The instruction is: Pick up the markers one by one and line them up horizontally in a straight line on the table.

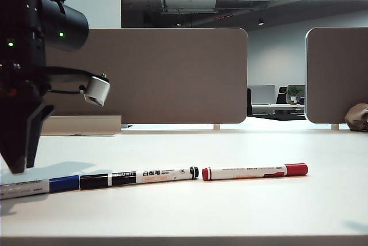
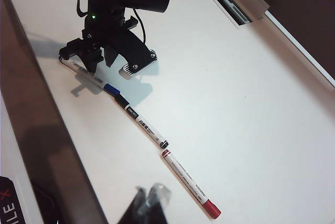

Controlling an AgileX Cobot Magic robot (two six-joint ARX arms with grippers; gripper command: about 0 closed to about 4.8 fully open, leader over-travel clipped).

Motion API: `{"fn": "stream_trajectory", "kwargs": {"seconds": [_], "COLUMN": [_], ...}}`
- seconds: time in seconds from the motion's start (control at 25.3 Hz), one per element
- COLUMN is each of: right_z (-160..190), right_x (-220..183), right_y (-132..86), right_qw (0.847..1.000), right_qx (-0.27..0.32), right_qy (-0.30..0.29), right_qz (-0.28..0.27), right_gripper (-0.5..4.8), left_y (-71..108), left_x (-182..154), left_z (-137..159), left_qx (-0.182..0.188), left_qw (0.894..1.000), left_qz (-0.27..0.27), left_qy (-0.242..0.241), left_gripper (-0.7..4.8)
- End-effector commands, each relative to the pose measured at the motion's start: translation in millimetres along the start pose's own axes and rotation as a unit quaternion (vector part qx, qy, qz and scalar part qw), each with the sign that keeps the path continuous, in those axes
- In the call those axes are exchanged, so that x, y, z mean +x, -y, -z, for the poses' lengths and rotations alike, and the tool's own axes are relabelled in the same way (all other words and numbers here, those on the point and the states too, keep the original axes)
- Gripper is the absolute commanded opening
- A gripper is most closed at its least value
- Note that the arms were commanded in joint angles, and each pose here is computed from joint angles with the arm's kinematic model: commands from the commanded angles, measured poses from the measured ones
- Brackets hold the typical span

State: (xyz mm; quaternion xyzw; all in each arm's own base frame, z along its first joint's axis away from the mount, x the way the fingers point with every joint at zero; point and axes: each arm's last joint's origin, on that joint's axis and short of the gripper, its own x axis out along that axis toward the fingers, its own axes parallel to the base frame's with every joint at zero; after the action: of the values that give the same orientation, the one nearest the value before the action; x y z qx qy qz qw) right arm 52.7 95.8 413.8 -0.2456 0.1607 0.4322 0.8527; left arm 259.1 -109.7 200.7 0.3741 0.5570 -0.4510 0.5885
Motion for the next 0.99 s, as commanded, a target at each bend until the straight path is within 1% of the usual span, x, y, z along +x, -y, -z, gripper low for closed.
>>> {"fn": "stream_trajectory", "kwargs": {"seconds": [0.04,0.08,0.16,0.28,0.32,0.51,0.55,0.59,0.71,0.75,0.87,0.95,0.99], "right_z": [-2,-2,-2,-1,-1,-1,0,0,2,3,8,14,20], "right_x": [-1,-1,-1,-1,-1,-3,-5,-9,-18,-21,-35,-43,-50], "right_y": [1,1,1,1,1,1,2,3,4,5,7,8,9], "right_qw": [1.000,1.000,1.000,1.000,1.000,1.000,1.000,0.999,0.998,0.997,0.993,0.989,0.986], "right_qx": [0.005,0.005,0.005,0.005,0.005,0.005,0.006,0.011,0.019,0.022,0.031,0.038,0.043], "right_qy": [0.008,0.008,0.008,0.007,0.006,0.009,0.014,0.031,0.063,0.074,0.112,0.138,0.160], "right_qz": [0.001,0.001,0.001,0.001,0.001,0.003,0.006,0.010,0.016,0.018,0.024,0.029,0.030], "right_gripper": [-0.01,-0.01,-0.01,-0.01,-0.01,-0.02,-0.02,-0.02,-0.02,-0.02,-0.02,-0.02,-0.02], "left_y": [2.8,3.6,6.1,11.5,13.3,30.1,32.6,36.6,44.1,46.8,60.6,72.3,85.2], "left_x": [-5,-6,-7,-10,-12,-26,-29,-37,-54,-60,-83,-101,-119], "left_z": [0,0,0,-4,-5,-12,-12,-13,-10,-9,-5,-1,3], "left_qx": [0.000,0.000,-0.001,0.005,0.009,0.034,0.030,0.009,-0.028,-0.035,-0.042,-0.044,-0.045], "left_qw": [1.000,1.000,1.000,1.000,1.000,0.998,0.998,0.997,0.992,0.989,0.977,0.963,0.946], "left_qz": [0.005,0.007,0.011,0.006,0.003,-0.018,-0.023,-0.036,-0.062,-0.069,-0.096,-0.121,-0.144], "left_qy": [0.019,0.022,0.021,0.020,0.024,0.043,0.049,0.066,0.108,0.124,0.187,0.235,0.286], "left_gripper": [2.28,2.27,2.09,2.03,1.89,0.22,0.08,-0.06,-0.06,-0.06,-0.06,-0.06,-0.06]}}
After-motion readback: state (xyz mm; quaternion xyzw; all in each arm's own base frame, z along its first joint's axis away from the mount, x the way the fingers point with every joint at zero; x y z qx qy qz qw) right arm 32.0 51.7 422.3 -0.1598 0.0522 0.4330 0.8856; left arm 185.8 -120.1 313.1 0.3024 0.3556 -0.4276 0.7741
